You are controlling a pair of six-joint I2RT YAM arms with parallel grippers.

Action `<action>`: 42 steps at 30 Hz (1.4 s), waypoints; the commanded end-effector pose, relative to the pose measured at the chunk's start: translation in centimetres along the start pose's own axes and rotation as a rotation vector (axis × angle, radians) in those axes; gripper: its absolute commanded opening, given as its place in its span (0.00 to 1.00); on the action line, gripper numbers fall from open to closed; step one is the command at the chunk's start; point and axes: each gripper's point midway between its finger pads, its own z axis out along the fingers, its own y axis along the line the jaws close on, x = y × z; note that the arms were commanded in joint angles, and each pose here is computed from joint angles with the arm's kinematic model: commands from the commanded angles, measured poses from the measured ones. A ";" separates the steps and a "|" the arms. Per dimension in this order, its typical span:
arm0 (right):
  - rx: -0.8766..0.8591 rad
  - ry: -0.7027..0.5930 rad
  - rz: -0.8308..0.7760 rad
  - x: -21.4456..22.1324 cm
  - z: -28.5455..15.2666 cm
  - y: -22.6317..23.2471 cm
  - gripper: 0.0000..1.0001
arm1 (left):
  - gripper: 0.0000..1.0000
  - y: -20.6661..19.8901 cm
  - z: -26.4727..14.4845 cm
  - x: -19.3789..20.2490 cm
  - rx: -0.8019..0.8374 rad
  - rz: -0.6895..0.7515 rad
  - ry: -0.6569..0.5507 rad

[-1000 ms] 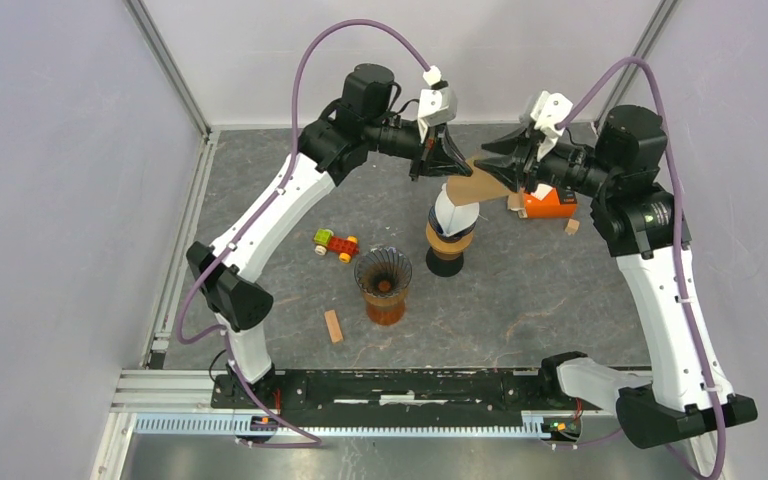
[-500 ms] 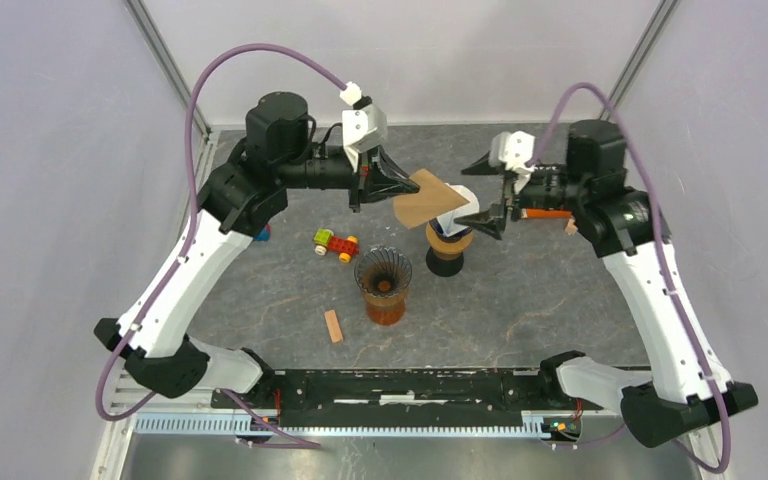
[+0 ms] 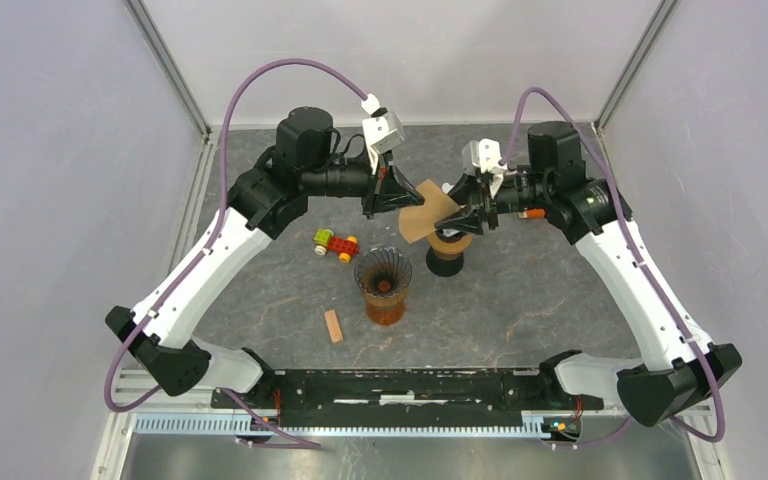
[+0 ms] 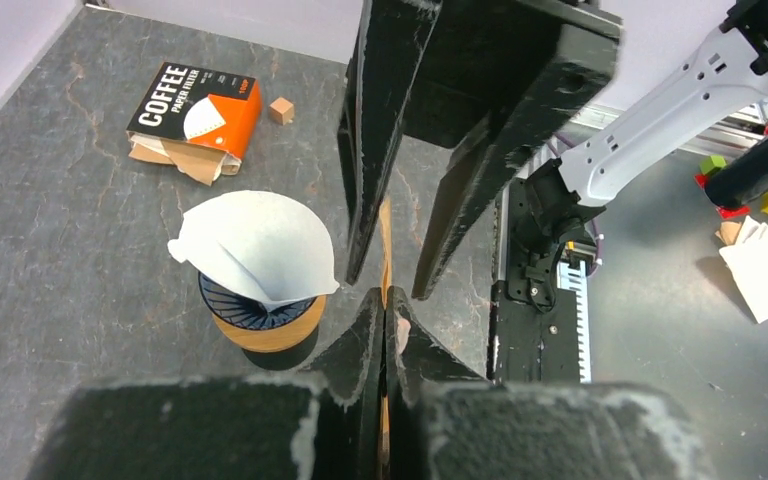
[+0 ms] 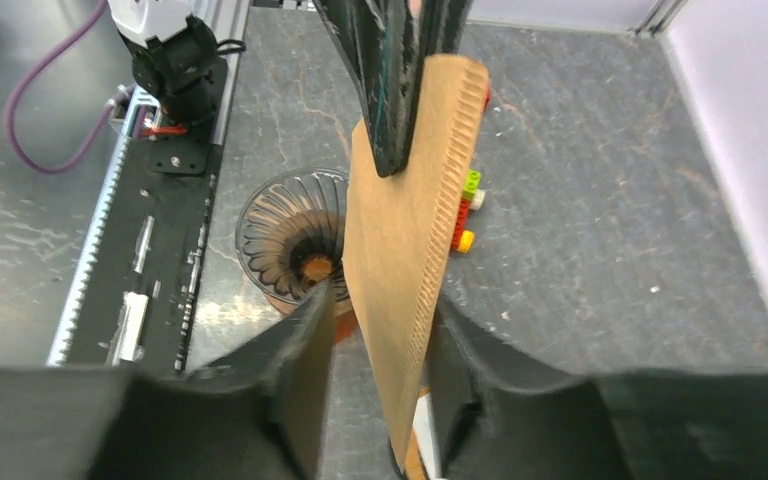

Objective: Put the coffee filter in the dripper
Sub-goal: Pick up the coffee filter from the coffee filter holder.

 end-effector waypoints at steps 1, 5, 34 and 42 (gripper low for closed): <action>-0.015 -0.023 0.024 0.3 0.7 -0.4 0.32 | 0.02 -0.5 0.4 -1.7 0.016 -0.023 -0.057; -0.029 -0.021 -0.010 0.7 0.7 0.0 0.00 | 0.35 -2.6 -0.6 -1.6 0.115 0.020 -0.048; -0.173 -0.066 -0.151 4.4 0.5 6.4 0.00 | 0.63 -2.9 -0.7 1.8 0.115 0.174 0.052; -0.152 -0.046 -0.140 4.7 0.5 6.0 0.00 | 0.65 -3.4 -2.4 2.3 0.096 0.240 0.100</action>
